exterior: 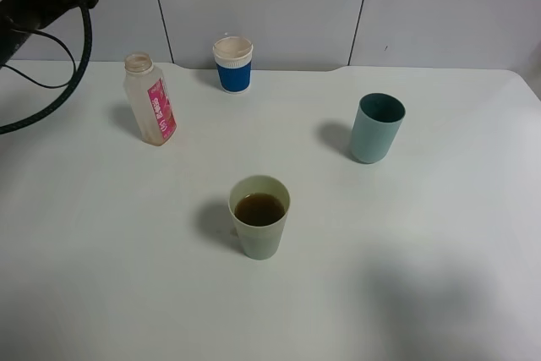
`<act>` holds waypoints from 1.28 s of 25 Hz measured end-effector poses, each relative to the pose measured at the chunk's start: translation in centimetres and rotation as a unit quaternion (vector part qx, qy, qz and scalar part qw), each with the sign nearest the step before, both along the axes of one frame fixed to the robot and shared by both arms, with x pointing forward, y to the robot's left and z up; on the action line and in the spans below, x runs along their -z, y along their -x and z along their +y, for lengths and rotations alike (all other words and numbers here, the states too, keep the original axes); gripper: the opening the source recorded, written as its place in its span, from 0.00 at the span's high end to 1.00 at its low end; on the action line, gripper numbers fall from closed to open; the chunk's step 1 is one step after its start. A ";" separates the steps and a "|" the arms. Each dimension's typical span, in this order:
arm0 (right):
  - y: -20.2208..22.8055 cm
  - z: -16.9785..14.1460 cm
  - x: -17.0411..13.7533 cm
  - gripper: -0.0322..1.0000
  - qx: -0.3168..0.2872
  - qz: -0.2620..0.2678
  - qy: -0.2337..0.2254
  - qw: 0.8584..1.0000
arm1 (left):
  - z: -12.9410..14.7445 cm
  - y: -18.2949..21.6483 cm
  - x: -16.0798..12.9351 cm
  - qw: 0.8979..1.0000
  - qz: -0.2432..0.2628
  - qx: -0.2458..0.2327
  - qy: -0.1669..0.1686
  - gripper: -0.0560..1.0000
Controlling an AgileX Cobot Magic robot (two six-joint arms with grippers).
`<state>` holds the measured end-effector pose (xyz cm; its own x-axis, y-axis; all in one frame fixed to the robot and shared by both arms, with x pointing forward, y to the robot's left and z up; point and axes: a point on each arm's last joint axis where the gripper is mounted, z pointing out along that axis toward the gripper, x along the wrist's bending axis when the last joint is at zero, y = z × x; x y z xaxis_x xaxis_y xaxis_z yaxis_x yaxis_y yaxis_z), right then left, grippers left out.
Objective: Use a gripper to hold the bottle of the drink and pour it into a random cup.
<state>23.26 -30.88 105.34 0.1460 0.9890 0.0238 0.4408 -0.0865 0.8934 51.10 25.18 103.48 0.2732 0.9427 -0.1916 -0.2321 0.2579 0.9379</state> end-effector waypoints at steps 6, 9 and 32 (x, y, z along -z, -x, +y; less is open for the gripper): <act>0.0 0.0 0.0 0.00 0.000 0.000 0.000 1.000 | 0.2 1.8 -2.8 1.000 -0.011 0.008 0.005 0.14; 0.0 0.0 0.0 0.00 0.000 0.000 0.000 1.000 | 0.2 2.8 -4.0 0.999 -0.013 0.021 0.027 0.14; 0.0 0.0 0.0 0.00 0.000 0.000 0.000 1.000 | 2.4 12.5 -8.5 0.995 0.076 -0.029 -0.062 0.14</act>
<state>23.26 -30.88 105.34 0.1460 0.9890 0.0238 0.4408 -0.0865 0.8934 38.63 27.54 111.98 0.1941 0.9751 -0.1076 -0.0963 0.1280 0.9871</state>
